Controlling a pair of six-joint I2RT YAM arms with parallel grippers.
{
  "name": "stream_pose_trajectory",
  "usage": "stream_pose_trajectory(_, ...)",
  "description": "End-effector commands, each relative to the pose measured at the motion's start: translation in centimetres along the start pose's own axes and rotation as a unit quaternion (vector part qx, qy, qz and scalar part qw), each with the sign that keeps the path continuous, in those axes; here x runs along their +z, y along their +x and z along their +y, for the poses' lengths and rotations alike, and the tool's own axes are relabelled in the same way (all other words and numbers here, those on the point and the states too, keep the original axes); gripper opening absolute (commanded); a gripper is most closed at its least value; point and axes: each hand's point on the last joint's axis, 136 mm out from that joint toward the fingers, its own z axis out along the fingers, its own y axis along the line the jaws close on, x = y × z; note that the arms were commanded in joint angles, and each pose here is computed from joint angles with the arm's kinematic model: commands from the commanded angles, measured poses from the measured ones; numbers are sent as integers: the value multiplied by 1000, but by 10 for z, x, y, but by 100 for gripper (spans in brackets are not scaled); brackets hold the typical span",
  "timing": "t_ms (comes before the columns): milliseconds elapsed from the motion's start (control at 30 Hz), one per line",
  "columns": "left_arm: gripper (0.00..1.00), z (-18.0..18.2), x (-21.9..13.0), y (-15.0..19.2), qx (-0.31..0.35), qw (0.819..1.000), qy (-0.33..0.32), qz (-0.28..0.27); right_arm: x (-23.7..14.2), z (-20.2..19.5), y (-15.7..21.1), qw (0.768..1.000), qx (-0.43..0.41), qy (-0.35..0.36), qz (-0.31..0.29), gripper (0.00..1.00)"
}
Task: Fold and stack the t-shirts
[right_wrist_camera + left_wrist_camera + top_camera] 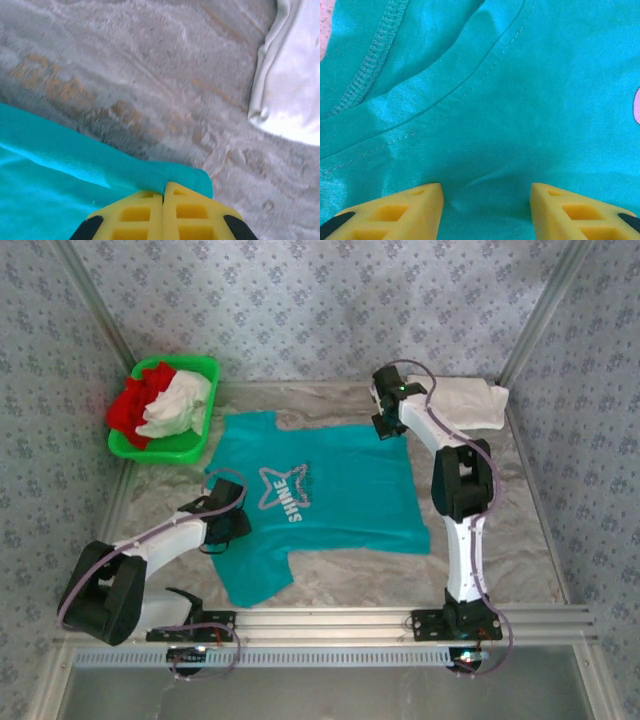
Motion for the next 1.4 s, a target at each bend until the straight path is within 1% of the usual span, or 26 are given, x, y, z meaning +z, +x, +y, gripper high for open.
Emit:
stream_pose_trajectory(0,50,16,2,10,-8,1000,-25,12,3,-23,-32,997,-32,54,-38,0)
stream_pose_trajectory(100,50,15,1,9,-7,1000,-26,10,6,-36,-52,992,-55,91,-61,0)
stream_pose_trajectory(233,52,14,-6,2,-7,1000,-27,2,9,-53,-64,988,-67,127,-59,0)
stream_pose_trajectory(267,53,14,-10,-1,-6,1000,-28,-4,6,-59,-67,987,-62,137,-64,6)
stream_pose_trajectory(300,54,14,-14,-5,-6,999,-29,-12,4,-65,-70,985,-54,147,-69,25)
stream_pose_trajectory(333,54,14,-20,-10,-5,999,-31,-23,-1,-72,-74,985,-47,151,-75,15)
stream_pose_trajectory(367,55,14,-27,-16,-3,999,-30,-35,-6,-79,-79,984,-42,154,-82,0)
stream_pose_trajectory(400,55,13,-34,-21,-2,999,-28,-47,-13,-85,-82,983,-34,158,-90,0)
stream_pose_trajectory(433,55,10,-42,-29,1,998,-21,-60,-20,-93,-86,981,-25,167,-95,12)
stream_pose_trajectory(467,56,7,-51,-36,4,997,-14,-74,-29,-100,-90,980,-16,174,-101,37)
stream_pose_trajectory(500,56,4,-58,-43,6,996,-8,-86,-36,-104,-93,979,-10,175,-109,64)
stream_pose_trajectory(533,57,1,-66,-50,8,995,-3,-99,-41,-107,-97,978,-9,172,-117,99)
stream_pose_trajectory(567,57,-3,-73,-58,12,994,1,-110,-46,-106,-98,979,-16,165,-118,100)
stream_pose_trajectory(633,60,-13,-84,-74,21,991,12,-130,-56,-105,-96,980,-19,163,-111,98)
stream_pose_trajectory(700,73,-27,-87,-89,33,989,23,-144,-66,-96,-92,985,0,127,-113,98)
stream_pose_trajectory(767,76,-44,-83,-104,42,988,42,-142,-74,-69,-80,993,37,39,-106,83)
stream_pose_trajectory(833,75,-61,-74,-115,56,989,47,-127,-80,-48,-68,989,98,-44,-104,62)
stream_pose_trajectory(867,70,-70,-69,-120,63,989,52,-121,-80,-37,-62,982,128,-90,-107,38)
stream_pose_trajectory(900,66,-77,-61,-124,68,989,57,-116,-79,-25,-56,974,148,-127,-111,10)
stream_pose_trajectory(933,55,-84,-54,-131,68,989,64,-113,-74,-16,-48,967,170,-150,-119,0)
stream_pose_trajectory(967,38,-87,-46,-137,64,989,66,-112,-68,-6,-40,958,196,-167,-123,0)
stream_pose_trajectory(1000,33,-89,-39,-142,58,990,65,-110,-63,1,-35,954,206,-177,-129,0)
stream_pose_trajectory(1067,28,-88,-20,-155,39,992,63,-105,-41,10,-16,954,222,-170,-106,0)
stream_pose_trajectory(1167,10,-91,10,-169,24,994,73,-81,-14,21,8,954,233,-184,-49,0)
stream_pose_trajectory(1300,0,-101,42,-183,42,996,56,-63,12,16,24,945,273,-182,-13,0)
stream_pose_trajectory(1367,0,-107,59,-189,42,996,53,-56,24,10,31,939,295,-177,1,0)
